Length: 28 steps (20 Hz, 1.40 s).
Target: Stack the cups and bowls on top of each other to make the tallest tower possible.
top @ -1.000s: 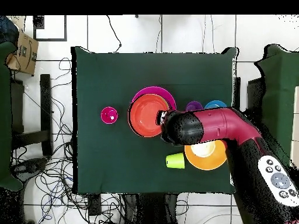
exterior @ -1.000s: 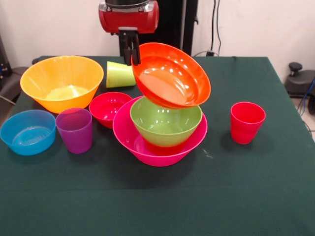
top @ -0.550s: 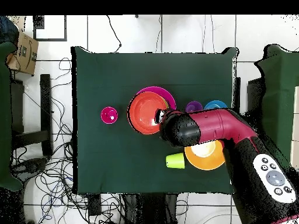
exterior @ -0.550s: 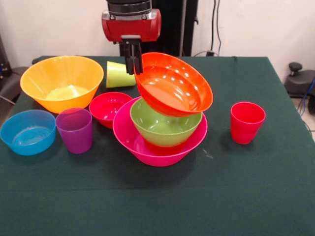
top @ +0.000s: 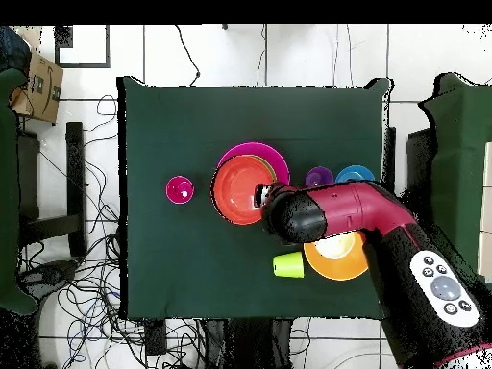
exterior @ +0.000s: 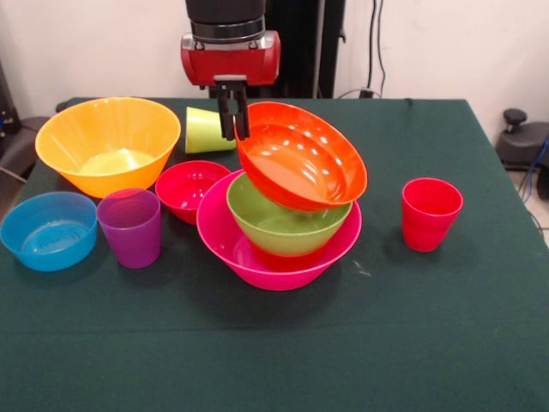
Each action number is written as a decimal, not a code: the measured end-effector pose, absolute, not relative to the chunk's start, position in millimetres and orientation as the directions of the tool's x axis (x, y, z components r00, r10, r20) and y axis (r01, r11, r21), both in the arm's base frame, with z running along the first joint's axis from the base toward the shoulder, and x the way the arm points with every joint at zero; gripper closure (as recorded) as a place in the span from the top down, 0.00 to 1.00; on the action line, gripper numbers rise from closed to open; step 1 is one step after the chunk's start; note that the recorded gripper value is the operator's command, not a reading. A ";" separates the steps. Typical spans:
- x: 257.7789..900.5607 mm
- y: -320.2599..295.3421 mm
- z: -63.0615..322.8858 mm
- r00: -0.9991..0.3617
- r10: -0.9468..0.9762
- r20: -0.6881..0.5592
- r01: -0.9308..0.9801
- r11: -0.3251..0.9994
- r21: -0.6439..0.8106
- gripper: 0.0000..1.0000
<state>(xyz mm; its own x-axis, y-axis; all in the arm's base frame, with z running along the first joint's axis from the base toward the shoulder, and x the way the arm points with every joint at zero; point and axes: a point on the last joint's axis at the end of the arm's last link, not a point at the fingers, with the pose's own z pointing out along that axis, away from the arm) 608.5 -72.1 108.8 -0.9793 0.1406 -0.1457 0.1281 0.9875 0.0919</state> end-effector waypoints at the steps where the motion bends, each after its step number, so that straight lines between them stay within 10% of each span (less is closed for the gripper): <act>1: 608.1 -72.2 108.2 -0.979 0.140 -0.145 0.128 0.988 0.091 0.00; 28: 595.2 -65.9 64.9 -0.973 0.138 -0.188 0.116 0.985 0.125 0.00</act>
